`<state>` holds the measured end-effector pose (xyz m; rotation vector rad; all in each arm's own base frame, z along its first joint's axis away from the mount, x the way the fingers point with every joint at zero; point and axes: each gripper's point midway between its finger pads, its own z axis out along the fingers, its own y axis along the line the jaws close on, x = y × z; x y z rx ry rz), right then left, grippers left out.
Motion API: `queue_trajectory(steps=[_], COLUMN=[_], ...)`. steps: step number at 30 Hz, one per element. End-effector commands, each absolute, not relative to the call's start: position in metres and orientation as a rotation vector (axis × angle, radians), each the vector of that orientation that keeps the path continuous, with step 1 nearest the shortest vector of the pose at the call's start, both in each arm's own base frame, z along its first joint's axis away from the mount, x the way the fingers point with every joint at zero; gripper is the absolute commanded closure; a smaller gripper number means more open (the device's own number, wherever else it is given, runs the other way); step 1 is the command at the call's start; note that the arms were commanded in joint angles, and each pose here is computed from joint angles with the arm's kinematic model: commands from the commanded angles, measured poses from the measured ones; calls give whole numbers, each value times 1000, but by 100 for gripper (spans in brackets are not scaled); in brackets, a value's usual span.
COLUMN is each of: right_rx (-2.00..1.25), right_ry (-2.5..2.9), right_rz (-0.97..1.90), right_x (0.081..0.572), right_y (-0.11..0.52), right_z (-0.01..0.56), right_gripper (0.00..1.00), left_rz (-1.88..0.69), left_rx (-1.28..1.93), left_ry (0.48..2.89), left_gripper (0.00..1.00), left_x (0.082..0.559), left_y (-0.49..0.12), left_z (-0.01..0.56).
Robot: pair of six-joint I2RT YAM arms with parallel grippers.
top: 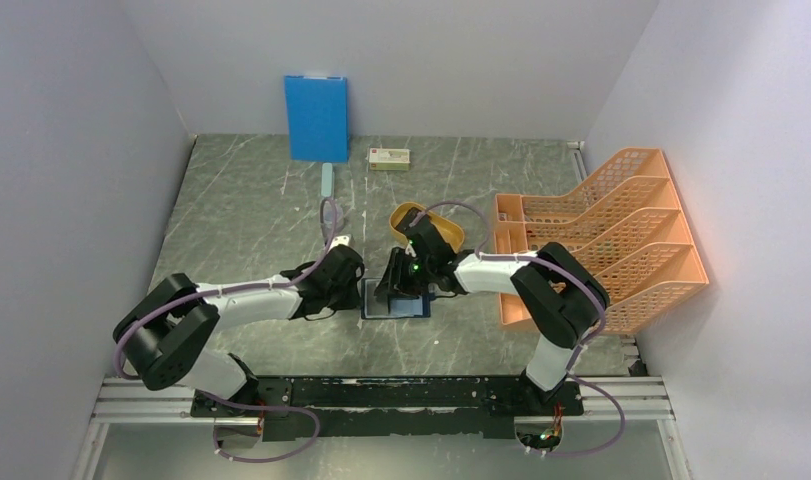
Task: Put the credit cards into the card holder
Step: Insert the credit card into the card holder.
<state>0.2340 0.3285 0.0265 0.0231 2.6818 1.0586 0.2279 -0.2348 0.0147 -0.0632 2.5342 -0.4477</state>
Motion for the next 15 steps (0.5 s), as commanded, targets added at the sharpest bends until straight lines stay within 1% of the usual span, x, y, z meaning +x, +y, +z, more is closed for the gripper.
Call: queue_trajectory(steps=[1, 4, 8, 13, 15], right_rx=[-5, 0, -3, -10, -10], right_ry=[2671, 2670, 2630, 2583, 2551], right_rz=[991, 879, 810, 736, 698], right_x=[234, 237, 242, 242, 239], right_y=[327, 313, 302, 284, 271], right_z=[40, 46, 64, 83, 87], right_gripper=[55, 51, 41, 41, 44], left_rz=[-382, -378, -382, -392, -415], left_rx=[-55, -68, -81, -93, -93], left_ry=[2598, 2583, 2558, 2531, 2503], left_gripper=[88, 86, 82, 78, 76], left_x=[209, 208, 207, 206, 205], left_y=[-216, -212, -208, -203, -201], left_z=[5, 10, 20, 35, 48])
